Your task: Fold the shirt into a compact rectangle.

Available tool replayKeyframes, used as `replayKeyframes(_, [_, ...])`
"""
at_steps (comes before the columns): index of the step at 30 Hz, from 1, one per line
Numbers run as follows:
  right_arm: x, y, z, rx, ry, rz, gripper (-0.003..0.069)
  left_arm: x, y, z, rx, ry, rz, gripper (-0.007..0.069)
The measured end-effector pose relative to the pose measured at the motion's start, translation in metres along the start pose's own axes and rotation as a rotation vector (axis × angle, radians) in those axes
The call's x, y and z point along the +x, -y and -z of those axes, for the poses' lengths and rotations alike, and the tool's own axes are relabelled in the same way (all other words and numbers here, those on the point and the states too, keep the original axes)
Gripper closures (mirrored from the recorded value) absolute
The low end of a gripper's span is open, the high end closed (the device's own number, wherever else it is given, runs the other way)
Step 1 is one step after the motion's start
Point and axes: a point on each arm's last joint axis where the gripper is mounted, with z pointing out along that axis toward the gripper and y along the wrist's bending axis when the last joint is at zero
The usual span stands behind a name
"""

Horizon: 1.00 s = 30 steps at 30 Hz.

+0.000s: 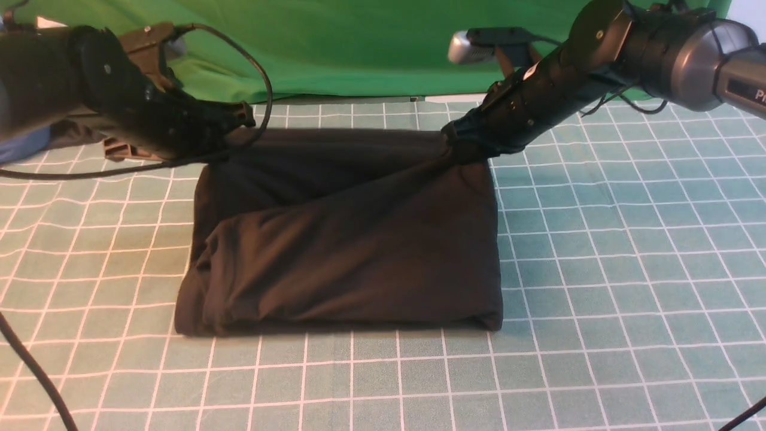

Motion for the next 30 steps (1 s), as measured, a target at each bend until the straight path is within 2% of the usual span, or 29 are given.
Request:
replayKeyframes(2, [0.0, 0.001, 0.0, 0.014, -0.003, 0.014, 0.0559, 0.002, -0.001, -0.007, -0.005, -0.013, 0.001, 0.0599])
replayKeyframes(6, [0.0, 0.003, 0.0, 0.043, 0.003, 0.046, 0.0458, 0.008, -0.004, -0.021, -0.017, -0.047, 0.002, 0.0578])
replayKeyframes(7, [-0.001, 0.006, 0.0, 0.062, 0.014, 0.062, 0.0396, 0.009, -0.005, -0.024, -0.02, -0.055, 0.0, 0.0551])
replayKeyframes(9, [-0.003, 0.007, 0.001, 0.077, 0.03, 0.068, 0.0316, 0.01, -0.005, -0.026, -0.023, -0.058, -0.003, 0.0496])
replayKeyframes(10, [-0.004, 0.008, 0.003, 0.083, 0.035, 0.074, 0.0286, 0.01, -0.006, -0.027, -0.025, -0.057, -0.009, 0.0438])
replayKeyframes(11, [-0.004, 0.008, 0.004, 0.083, 0.036, 0.074, 0.028, 0.01, -0.006, -0.027, -0.026, -0.057, -0.012, 0.0429])
replayKeyframes(12, [-0.005, 0.007, 0.006, 0.085, 0.04, 0.079, 0.0272, 0.009, -0.006, -0.026, -0.029, -0.054, -0.02, 0.0381])
replayKeyframes(15, [-0.015, 0.0, 0.034, 0.109, 0.082, 0.123, 0.0311, 0.008, -0.006, -0.019, -0.042, -0.058, -0.049, 0.0206])
replayKeyframes(18, [-0.022, -0.006, 0.058, 0.138, 0.121, 0.17, 0.0391, 0.006, -0.006, -0.01, -0.049, -0.054, -0.067, 0.0141])
replayKeyframes(19, [-0.03, -0.014, 0.088, 0.161, 0.175, 0.207, 0.0496, 0.003, -0.005, 0.002, -0.054, -0.041, -0.086, 0.0104])
replayKeyframes(21, [-0.036, -0.023, 0.12, 0.184, 0.236, 0.243, 0.0582, 0.0, -0.004, 0.017, -0.058, -0.026, -0.102, 0.011])
replayKeyframes(22, [-0.037, -0.027, 0.131, 0.19, 0.259, 0.253, 0.0603, -0.001, -0.003, 0.024, -0.057, -0.018, -0.104, 0.012])
replayKeyframes(25, [-0.041, -0.044, 0.185, 0.212, 0.37, 0.292, 0.0628, -0.005, 0.0, 0.051, -0.051, 0.009, -0.113, 0.0216])
replayKeyframes(27, [-0.039, -0.06, 0.234, 0.224, 0.478, 0.315, 0.0633, -0.006, 0.003, 0.08, -0.043, 0.038, -0.133, 0.0338])
replayKeyframes(28, [-0.037, -0.068, 0.256, 0.229, 0.529, 0.326, 0.0634, -0.006, 0.004, 0.097, -0.037, 0.058, -0.143, 0.0438])
replayKeyframes(29, [-0.033, -0.075, 0.278, 0.236, 0.579, 0.337, 0.0635, -0.006, 0.005, 0.109, -0.032, 0.073, -0.147, 0.0494])
replayKeyframes(30, [-0.031, -0.078, 0.287, 0.238, 0.6, 0.342, 0.0635, -0.006, 0.005, 0.112, -0.031, 0.077, -0.15, 0.0505])
